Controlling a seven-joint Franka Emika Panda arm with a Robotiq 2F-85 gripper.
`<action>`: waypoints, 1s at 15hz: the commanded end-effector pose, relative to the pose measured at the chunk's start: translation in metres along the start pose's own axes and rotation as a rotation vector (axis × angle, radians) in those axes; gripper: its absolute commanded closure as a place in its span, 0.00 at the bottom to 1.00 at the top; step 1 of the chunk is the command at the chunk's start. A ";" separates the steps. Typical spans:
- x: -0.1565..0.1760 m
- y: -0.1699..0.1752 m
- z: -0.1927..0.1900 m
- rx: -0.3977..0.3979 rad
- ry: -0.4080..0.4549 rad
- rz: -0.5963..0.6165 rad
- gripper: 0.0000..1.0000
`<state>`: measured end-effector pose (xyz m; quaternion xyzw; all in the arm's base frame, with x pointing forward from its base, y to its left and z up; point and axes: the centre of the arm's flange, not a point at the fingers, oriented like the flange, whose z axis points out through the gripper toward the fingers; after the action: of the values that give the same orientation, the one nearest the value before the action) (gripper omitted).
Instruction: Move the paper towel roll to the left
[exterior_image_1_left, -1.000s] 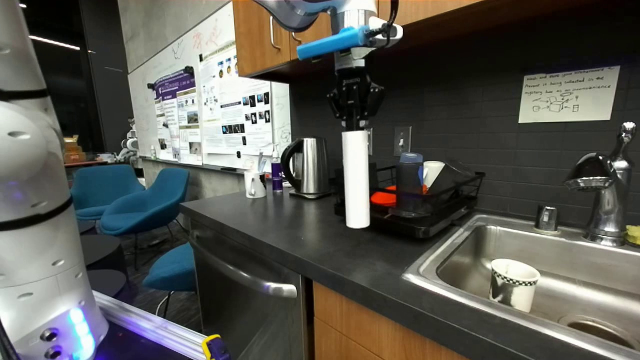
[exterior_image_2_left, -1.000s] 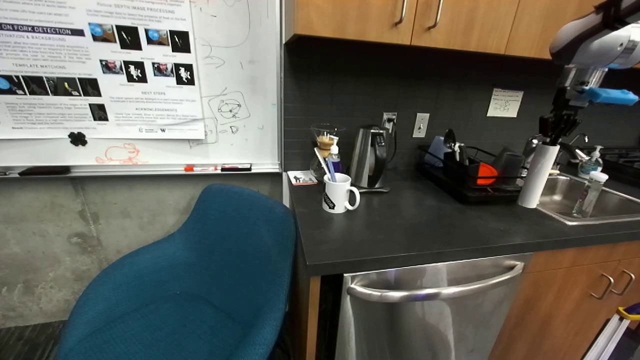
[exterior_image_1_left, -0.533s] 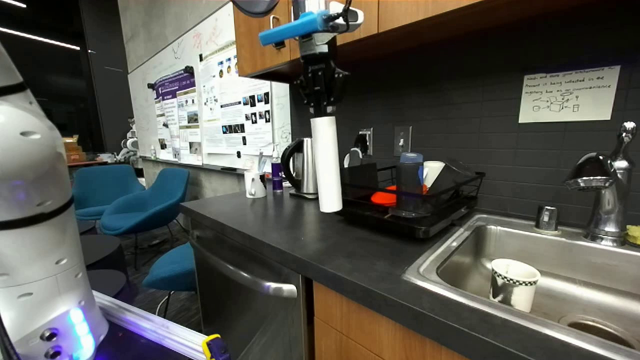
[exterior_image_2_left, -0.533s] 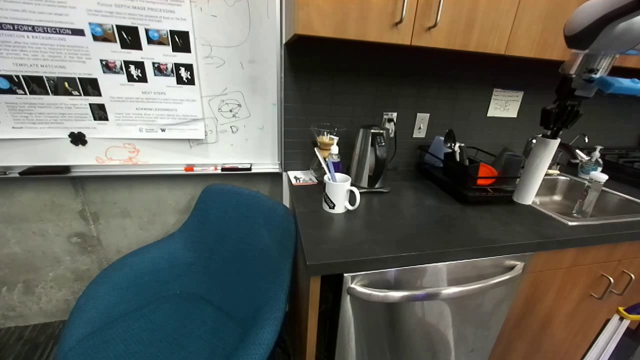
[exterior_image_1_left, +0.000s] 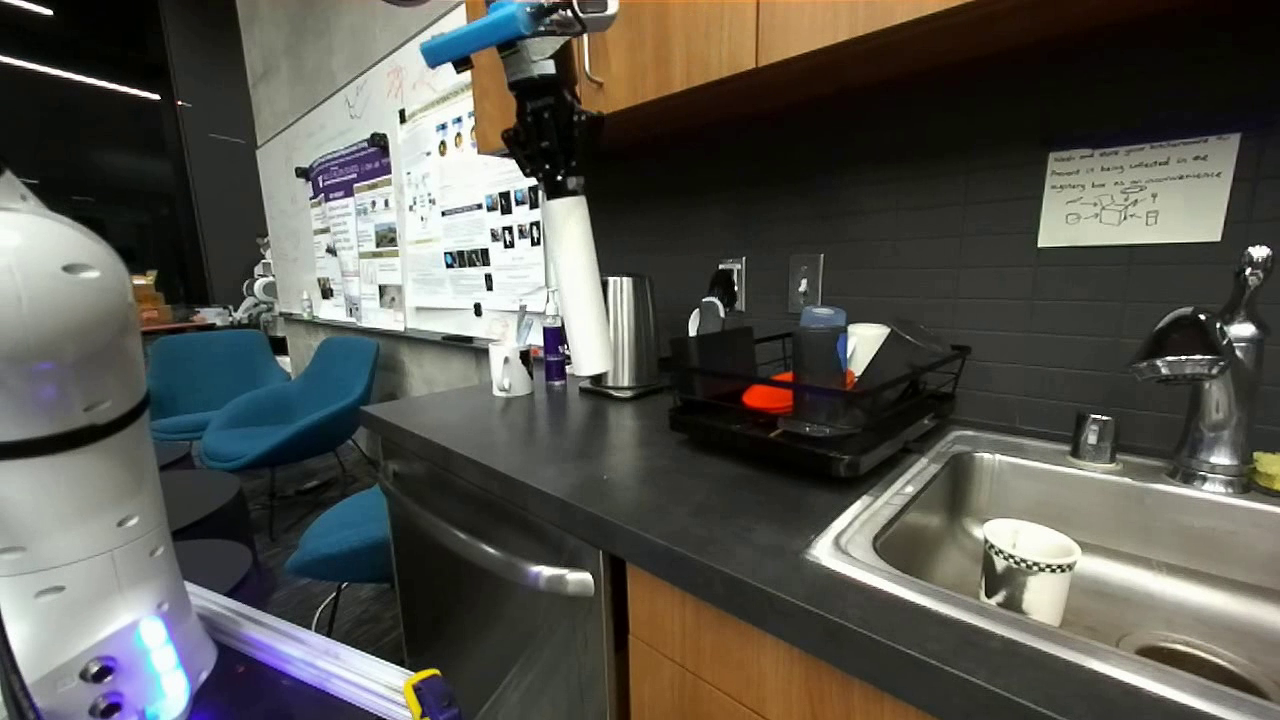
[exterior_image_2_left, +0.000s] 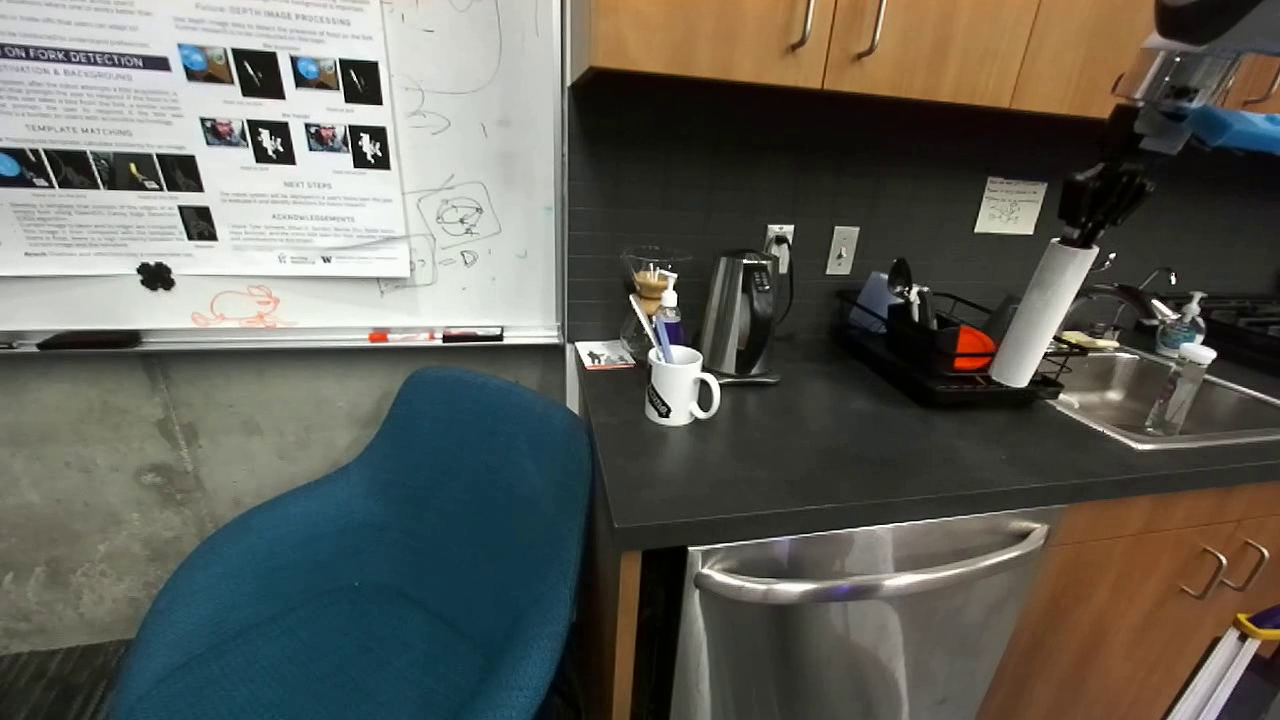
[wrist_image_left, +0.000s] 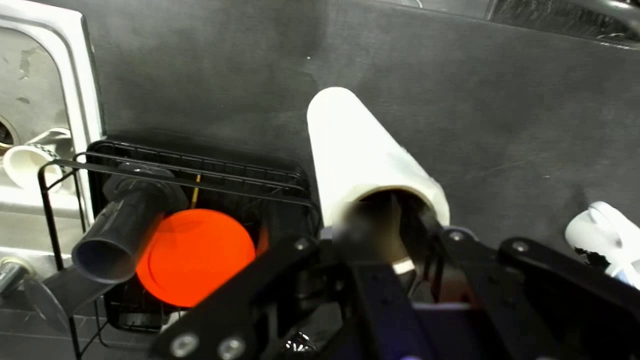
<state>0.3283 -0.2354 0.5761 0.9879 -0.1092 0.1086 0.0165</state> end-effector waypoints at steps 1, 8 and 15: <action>-0.013 -0.058 -0.022 -0.024 0.045 -0.031 0.48; -0.006 -0.169 -0.045 -0.026 0.108 -0.134 0.48; 0.025 -0.240 -0.047 -0.031 0.112 -0.214 0.48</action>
<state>0.3637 -0.0183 0.6143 0.9864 -0.0070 0.1559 0.0509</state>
